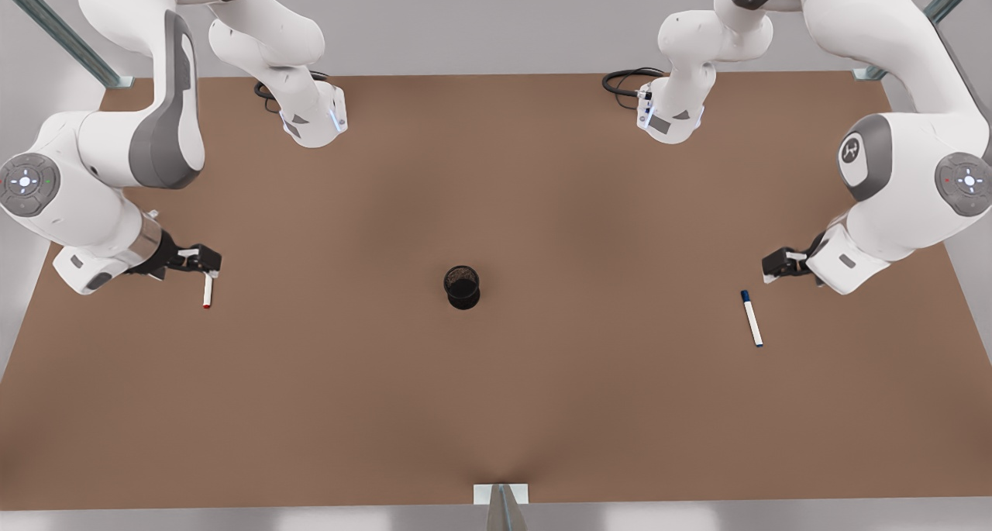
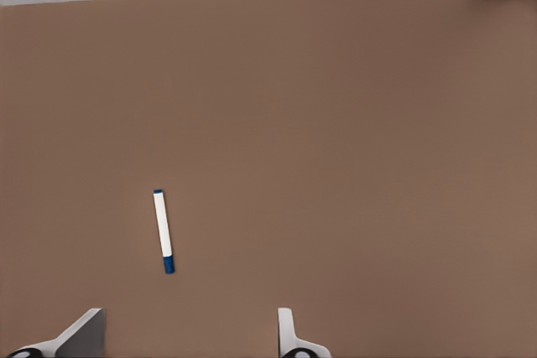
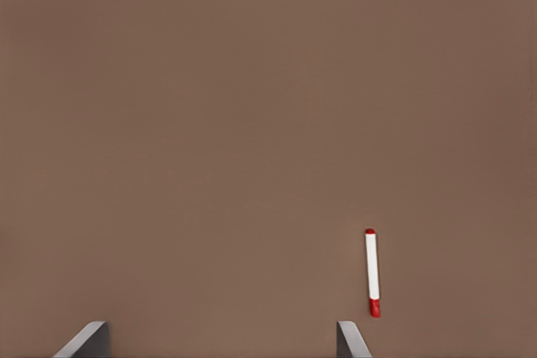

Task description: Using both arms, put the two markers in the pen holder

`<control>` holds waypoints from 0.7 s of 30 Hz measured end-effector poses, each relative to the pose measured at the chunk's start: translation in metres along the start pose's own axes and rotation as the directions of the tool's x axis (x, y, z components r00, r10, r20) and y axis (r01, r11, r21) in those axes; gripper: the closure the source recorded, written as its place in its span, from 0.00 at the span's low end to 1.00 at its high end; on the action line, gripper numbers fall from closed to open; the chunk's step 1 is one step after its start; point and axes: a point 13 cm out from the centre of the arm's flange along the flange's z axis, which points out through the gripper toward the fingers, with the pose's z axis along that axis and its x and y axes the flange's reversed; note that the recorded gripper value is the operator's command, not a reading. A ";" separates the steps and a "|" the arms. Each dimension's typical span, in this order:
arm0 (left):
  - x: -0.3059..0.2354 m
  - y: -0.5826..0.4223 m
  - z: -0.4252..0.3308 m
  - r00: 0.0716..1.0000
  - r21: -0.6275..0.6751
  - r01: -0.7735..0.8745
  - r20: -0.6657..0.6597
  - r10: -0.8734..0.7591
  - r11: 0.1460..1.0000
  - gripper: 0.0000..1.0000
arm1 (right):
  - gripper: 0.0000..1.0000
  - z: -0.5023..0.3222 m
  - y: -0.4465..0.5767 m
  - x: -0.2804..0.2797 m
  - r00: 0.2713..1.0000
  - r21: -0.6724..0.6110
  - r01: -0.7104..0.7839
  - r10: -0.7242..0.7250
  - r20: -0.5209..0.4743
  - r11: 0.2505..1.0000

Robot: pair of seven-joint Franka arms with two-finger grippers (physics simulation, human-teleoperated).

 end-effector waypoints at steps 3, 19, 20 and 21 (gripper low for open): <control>-0.014 0.012 0.038 0.999 -0.001 0.018 -0.026 -0.018 1.000 0.00 | 0.00 0.007 -0.007 -0.003 1.000 -0.006 -0.007 0.007 -0.001 1.000; 0.016 0.129 0.339 0.961 0.007 0.262 -0.090 -0.260 0.965 0.06 | 0.00 0.236 -0.090 0.049 0.979 -0.024 -0.045 0.039 -0.198 0.999; 0.016 0.132 0.344 0.961 0.004 0.265 -0.084 -0.264 0.964 0.27 | 0.00 0.249 -0.096 0.050 0.979 -0.024 -0.049 0.044 -0.201 0.998; 0.015 0.137 0.347 0.960 0.001 0.271 -0.076 -0.270 0.963 0.34 | 0.00 0.262 -0.105 0.051 0.978 -0.025 -0.060 0.054 -0.203 0.998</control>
